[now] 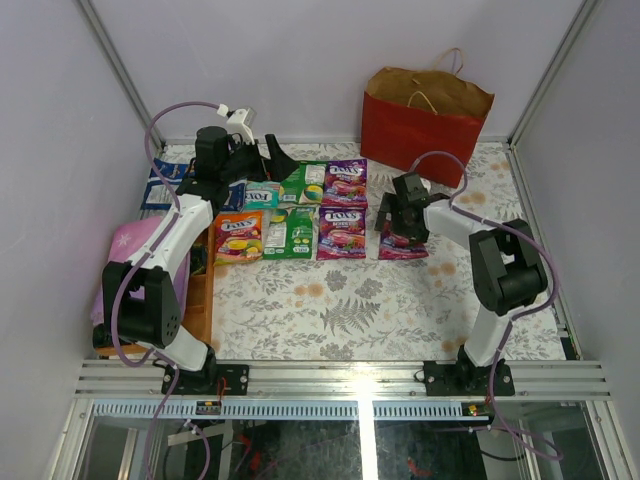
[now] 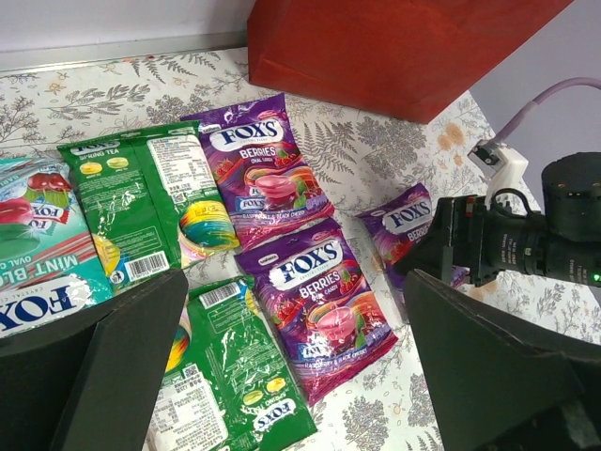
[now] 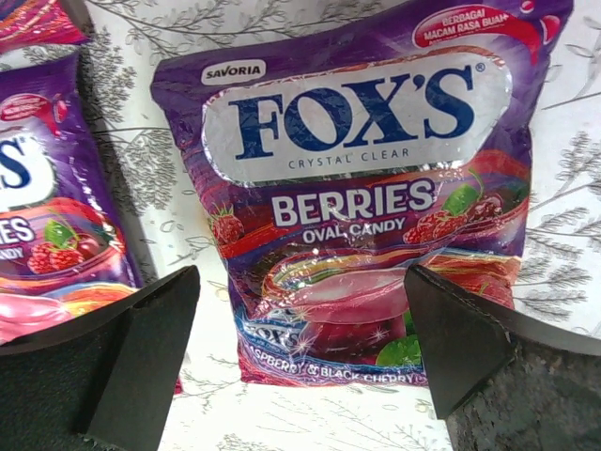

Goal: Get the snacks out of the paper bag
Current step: Adjust the snack at the center of the board.

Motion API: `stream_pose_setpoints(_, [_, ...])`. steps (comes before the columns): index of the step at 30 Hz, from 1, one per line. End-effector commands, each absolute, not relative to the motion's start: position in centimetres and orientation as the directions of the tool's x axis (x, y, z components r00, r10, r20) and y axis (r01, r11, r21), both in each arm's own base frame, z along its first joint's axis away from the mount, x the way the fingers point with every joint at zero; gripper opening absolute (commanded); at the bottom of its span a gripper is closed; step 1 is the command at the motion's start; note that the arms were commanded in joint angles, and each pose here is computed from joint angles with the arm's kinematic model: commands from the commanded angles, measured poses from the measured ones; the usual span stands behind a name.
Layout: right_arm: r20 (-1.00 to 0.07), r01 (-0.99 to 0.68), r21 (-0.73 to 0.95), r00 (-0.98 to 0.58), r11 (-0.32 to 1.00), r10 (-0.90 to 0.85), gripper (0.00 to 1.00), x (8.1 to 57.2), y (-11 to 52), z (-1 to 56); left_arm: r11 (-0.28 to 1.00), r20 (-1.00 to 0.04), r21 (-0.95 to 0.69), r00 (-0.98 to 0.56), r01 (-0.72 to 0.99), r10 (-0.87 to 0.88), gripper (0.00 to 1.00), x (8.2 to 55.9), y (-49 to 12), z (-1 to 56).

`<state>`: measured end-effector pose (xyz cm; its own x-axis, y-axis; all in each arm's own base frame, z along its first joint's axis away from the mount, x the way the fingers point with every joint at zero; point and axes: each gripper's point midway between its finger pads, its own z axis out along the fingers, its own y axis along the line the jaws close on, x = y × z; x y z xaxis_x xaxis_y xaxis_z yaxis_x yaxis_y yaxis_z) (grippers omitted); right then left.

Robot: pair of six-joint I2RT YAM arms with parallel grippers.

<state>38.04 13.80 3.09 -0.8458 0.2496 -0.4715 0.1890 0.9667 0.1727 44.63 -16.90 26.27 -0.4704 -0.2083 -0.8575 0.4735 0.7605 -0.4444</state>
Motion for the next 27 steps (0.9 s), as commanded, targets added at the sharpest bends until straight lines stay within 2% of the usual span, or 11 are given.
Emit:
stream_pose_setpoints(1, [-0.406,0.22,0.209,-0.867,0.953,0.289,0.97,37.8,16.7,2.0,0.778,-0.883,-0.406,-0.425,0.479,-0.199,1.0,44.5,-16.0,27.6])
stream_pose_setpoints(7, [-0.415,0.165,0.216,-0.877,0.962,0.243,0.97,38.0,18.3,2.3,0.781,-0.882,-0.406,-0.426,0.474,-0.2,1.0,44.6,-15.8,27.5])
stream_pose_setpoints(12, [-0.449,0.107,0.233,-0.87,0.967,0.204,1.0,38.6,19.1,5.3,0.779,-0.88,-0.409,-0.43,0.475,-0.2,1.0,44.6,-15.9,27.4])
stream_pose_setpoints(16, [-0.595,0.052,0.254,-0.779,0.966,0.199,0.99,40.6,18.8,12.8,0.779,-0.881,-0.409,-0.428,0.476,-0.201,1.0,44.6,-15.8,27.6])
stream_pose_setpoints(20, [-0.788,-0.03,0.262,-0.583,0.965,0.196,0.99,42.7,18.1,23.4,0.774,-0.881,-0.411,-0.428,0.481,-0.202,1.0,44.5,-16.0,27.7])
stream_pose_setpoints(23, [-0.896,-0.041,0.181,-0.419,0.983,0.148,0.99,43.9,16.2,29.0,0.773,-0.882,-0.411,-0.426,0.483,-0.202,1.0,44.4,-16.0,27.8])
stream_pose_setpoints(27, [-0.964,-0.002,0.021,-0.264,1.0,0.02,0.96,45.8,13.9,33.9,0.774,-0.886,-0.405,-0.419,0.487,-0.2,1.0,44.2,-15.9,28.1])
